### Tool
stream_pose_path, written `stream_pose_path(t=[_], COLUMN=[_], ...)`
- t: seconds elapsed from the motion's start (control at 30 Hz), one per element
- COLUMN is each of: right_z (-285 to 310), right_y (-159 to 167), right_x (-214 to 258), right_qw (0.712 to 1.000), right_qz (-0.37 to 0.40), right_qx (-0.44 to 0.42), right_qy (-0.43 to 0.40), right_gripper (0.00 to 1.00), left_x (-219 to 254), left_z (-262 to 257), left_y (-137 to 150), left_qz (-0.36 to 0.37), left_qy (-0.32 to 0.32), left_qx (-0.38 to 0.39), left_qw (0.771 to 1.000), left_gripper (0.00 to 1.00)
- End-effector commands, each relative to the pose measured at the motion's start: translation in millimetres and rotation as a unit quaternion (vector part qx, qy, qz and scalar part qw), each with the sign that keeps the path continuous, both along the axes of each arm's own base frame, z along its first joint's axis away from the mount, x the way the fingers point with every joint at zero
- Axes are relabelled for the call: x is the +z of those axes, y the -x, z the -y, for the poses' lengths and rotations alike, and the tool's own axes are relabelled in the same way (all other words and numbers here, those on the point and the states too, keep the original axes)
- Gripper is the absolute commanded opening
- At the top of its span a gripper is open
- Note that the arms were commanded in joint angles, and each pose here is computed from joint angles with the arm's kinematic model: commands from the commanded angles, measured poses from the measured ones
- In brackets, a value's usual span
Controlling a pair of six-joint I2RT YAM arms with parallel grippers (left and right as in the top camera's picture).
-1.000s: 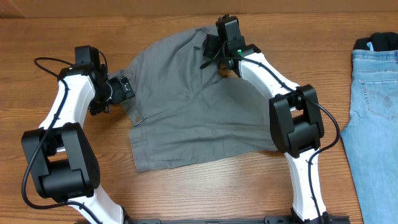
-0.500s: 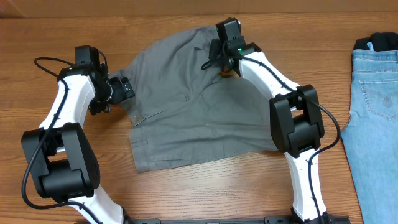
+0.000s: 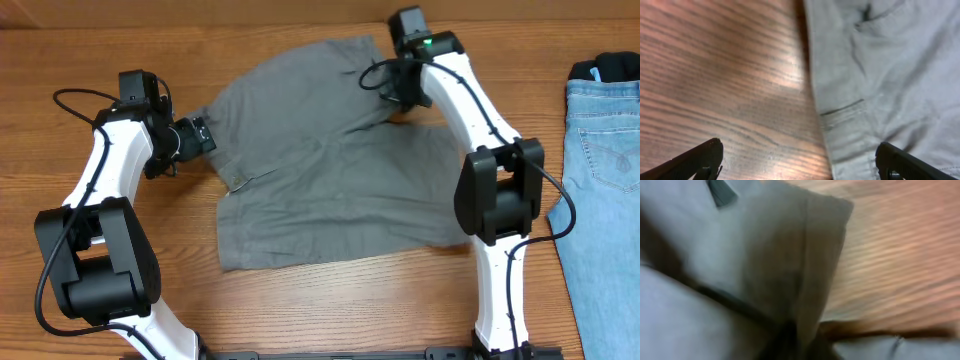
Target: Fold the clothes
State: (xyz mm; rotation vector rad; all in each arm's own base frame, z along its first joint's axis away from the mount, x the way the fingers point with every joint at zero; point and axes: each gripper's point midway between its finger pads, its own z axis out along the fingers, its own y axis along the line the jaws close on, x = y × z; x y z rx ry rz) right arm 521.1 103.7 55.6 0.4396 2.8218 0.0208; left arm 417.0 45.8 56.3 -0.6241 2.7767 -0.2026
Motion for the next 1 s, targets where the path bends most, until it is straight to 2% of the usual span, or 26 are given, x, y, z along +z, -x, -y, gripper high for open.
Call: stream_pose_path(t=[0.0, 0.03, 0.07, 0.1, 0.13, 0.27, 0.43, 0.57, 0.73, 0.77, 0.8, 0.83, 0.87, 0.97], right_z=[14.6, 13.2, 11.3, 9.6, 7.3, 0.4, 10.2, 24.1, 35.2, 35.3, 35.1, 34.8, 34.5, 35.9], right_y=[10.2, 14.0, 17.5, 20.3, 23.4, 40.0, 58.6, 68.0, 68.3, 67.6, 66.4, 64.5, 63.2, 58.1], right_x=[-13.6, -16.0, -17.7, -18.4, -19.0, -21.2, -22.4, -18.0, 18.0, 27.2, 37.3, 50.4, 59.1, 82.5], right_qw=[1.0, 0.999, 0.999, 0.999, 0.998, 0.995, 0.991, 0.989, 0.992, 0.993, 0.994, 0.996, 0.997, 0.999], right_qz=[-0.025, -0.034, -0.041, -0.047, -0.054, -0.089, -0.128, -0.142, -0.11, -0.1, -0.087, -0.07, -0.059, -0.024], right_qx=[-0.01, -0.008, -0.007, -0.006, -0.004, -0.001, -0.02, -0.048, -0.059, -0.059, -0.059, -0.058, -0.054, -0.039], right_qy=[0.004, -0.003, -0.009, -0.014, -0.021, -0.038, -0.028, -0.005, 0.018, 0.016, 0.013, 0.009, 0.007, 0.003], right_gripper=[0.25, 0.42, 0.55, 0.61, 0.62, 0.63, 0.58, 0.49, 0.52, 0.56, 0.65, 0.88, 1.0, 1.0], left_x=[2.4, 3.9, 5.3, 6.5, 8.1, 16.1, 27.5, 27.7, 14.7, 10.6, 7.3, 2.3, -1.6, -15.1], left_z=[8.9, 11.6, 14.2, 15.4, 17.6, 24.6, 37.1, 40.9, 28.6, 27.1, 26.5, 24.9, 23.5, 12.9], left_y=[-5.5, -8.4, -11.2, -13.6, -16.8, -30.8, -48.3, -56.5, -67.1, -70.8, -73.7, -76.9, -79.4, -83.8], left_qz=[0.014, 0.021, 0.028, 0.034, 0.042, 0.075, 0.118, 0.132, 0.136, 0.139, 0.141, 0.143, 0.144, 0.136], left_qy=[0.022, 0.03, 0.037, 0.041, 0.047, 0.067, 0.088, 0.074, 0.028, 0.025, 0.024, 0.022, 0.021, 0.008], left_qx=[-0.003, -0.006, -0.009, -0.011, -0.014, -0.025, -0.042, -0.048, -0.034, -0.033, -0.032, -0.031, -0.03, -0.018], left_qw=[1.0, 0.999, 0.999, 0.999, 0.998, 0.995, 0.988, 0.987, 0.99, 0.989, 0.989, 0.989, 0.989, 0.991], left_gripper=[1.0, 1.0, 1.0, 1.0, 1.0, 0.99, 0.91, 0.9, 0.86, 0.85, 0.85, 0.85, 0.85, 0.85])
